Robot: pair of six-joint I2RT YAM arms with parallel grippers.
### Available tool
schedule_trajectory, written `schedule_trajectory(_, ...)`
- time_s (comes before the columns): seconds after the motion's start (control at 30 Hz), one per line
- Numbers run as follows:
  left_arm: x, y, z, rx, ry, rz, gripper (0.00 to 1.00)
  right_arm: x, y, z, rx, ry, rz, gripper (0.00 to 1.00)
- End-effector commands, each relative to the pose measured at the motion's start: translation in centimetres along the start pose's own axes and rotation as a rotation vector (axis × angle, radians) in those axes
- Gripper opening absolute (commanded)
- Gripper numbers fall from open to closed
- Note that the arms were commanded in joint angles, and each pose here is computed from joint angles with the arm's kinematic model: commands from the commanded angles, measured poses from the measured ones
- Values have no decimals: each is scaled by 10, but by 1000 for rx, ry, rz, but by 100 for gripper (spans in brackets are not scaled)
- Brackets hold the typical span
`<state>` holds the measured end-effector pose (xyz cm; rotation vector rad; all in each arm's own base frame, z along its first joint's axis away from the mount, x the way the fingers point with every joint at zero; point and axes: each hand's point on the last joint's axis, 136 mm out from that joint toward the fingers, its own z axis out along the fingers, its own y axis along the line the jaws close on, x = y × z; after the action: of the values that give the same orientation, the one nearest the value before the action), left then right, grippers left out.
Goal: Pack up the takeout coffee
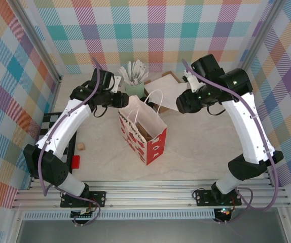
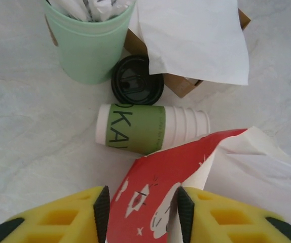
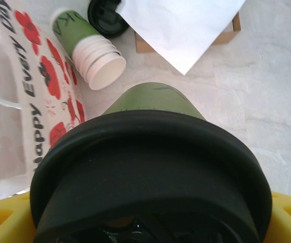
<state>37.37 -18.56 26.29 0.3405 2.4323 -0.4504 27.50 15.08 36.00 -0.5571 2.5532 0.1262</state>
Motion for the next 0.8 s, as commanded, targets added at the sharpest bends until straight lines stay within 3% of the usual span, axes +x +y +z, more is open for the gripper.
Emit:
schedule_trajectory(0.0, -4, -19, -3, 57, 4, 29, 28, 5, 8, -29, -14, -57, 19, 53)
schedule_trajectory(0.17, -6, -25, 1, 53, 12, 29, 12, -5, 35, -59, -72, -164, -51, 53)
schedule_trajectory(0.33, -5, -26, 1, 38, 18, 33, 9, -14, 75, -78, -190, -246, -139, 52)
schedule_trajectory(0.43, -5, -24, 1, 26, 16, 34, 8, -14, 104, -65, -257, -203, -200, 52)
schedule_trajectory(0.63, -2, -23, 3, 23, 22, 34, 7, -24, 126, -22, -238, -119, -231, 52)
schedule_trajectory(0.7, 0, -24, 2, 28, 28, 30, 17, -23, 141, -10, -275, -78, -245, 51)
schedule_trajectory(0.77, -3, -17, -5, -15, 6, 16, 40, -21, 152, 2, -289, -41, -251, 52)
